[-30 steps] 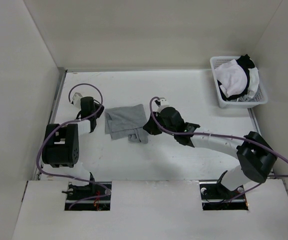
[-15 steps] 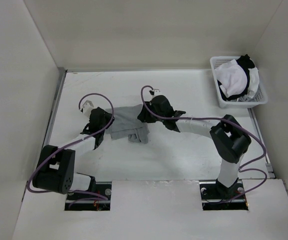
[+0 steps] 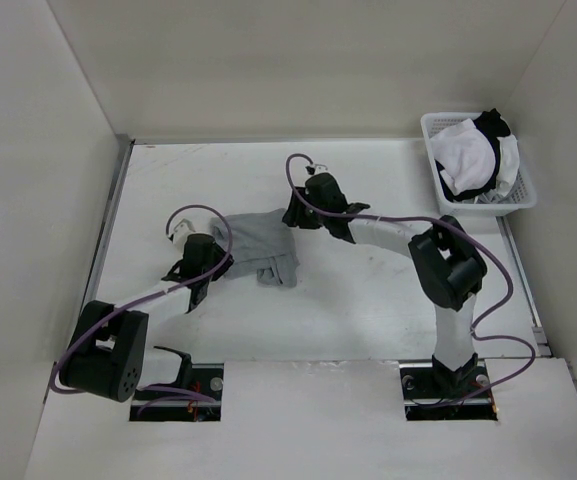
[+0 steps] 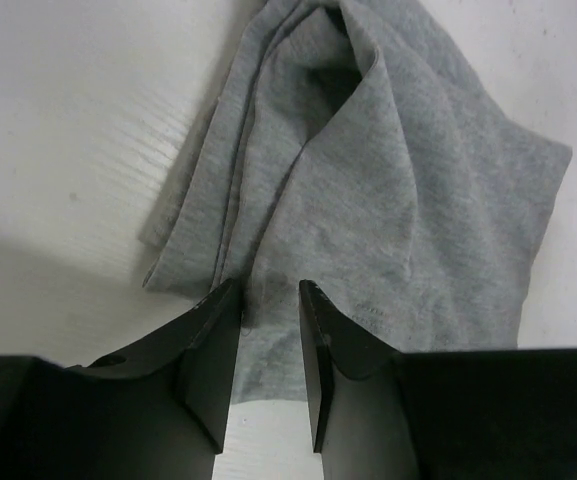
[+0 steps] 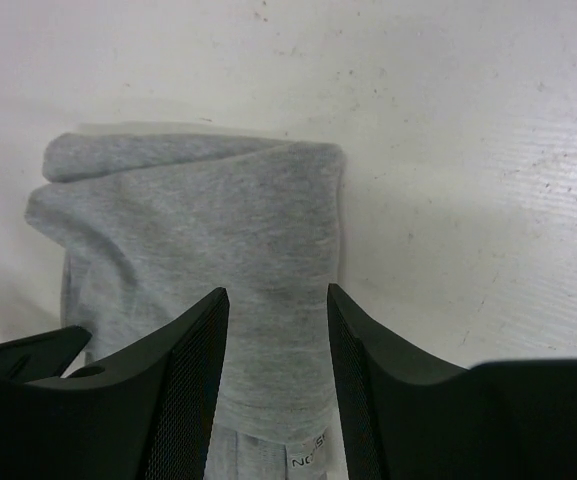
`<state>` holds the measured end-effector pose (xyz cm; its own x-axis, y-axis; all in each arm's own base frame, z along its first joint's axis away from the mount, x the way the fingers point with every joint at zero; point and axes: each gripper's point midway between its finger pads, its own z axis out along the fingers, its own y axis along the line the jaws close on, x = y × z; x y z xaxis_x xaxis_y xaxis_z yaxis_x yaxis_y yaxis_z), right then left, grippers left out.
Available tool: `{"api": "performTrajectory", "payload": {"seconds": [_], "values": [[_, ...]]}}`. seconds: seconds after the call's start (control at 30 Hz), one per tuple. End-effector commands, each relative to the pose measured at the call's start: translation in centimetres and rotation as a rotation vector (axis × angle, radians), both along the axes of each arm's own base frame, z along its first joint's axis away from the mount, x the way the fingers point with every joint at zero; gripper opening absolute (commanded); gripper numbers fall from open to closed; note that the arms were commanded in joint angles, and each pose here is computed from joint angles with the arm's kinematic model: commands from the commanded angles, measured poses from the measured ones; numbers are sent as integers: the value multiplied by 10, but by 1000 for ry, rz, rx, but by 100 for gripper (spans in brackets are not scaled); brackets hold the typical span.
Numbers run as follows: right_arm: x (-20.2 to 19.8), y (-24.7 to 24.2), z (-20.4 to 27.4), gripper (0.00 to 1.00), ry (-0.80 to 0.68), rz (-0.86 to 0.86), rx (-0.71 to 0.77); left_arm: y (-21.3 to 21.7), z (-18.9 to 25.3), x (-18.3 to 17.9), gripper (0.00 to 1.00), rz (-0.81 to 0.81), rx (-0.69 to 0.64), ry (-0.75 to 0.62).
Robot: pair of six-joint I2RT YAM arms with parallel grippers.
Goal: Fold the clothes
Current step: Fold the tank top
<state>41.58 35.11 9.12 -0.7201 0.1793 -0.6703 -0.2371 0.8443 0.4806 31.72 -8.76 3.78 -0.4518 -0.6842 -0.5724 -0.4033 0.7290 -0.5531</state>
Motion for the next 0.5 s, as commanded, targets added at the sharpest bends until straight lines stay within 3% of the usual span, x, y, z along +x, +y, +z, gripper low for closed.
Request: {"api": "performTrajectory", "payload": {"seconds": [0.0, 0.3, 0.47], "values": [[6, 7, 2, 48, -17, 4, 0, -9, 6, -3, 27, -44, -14, -21], [19, 11, -8, 43, 43, -24, 45, -9, 10, -11, 11, -42, -30, -35], [22, 21, -13, 41, 80, -17, 96, -3, 17, -20, 7, -14, -59, -61]]}}
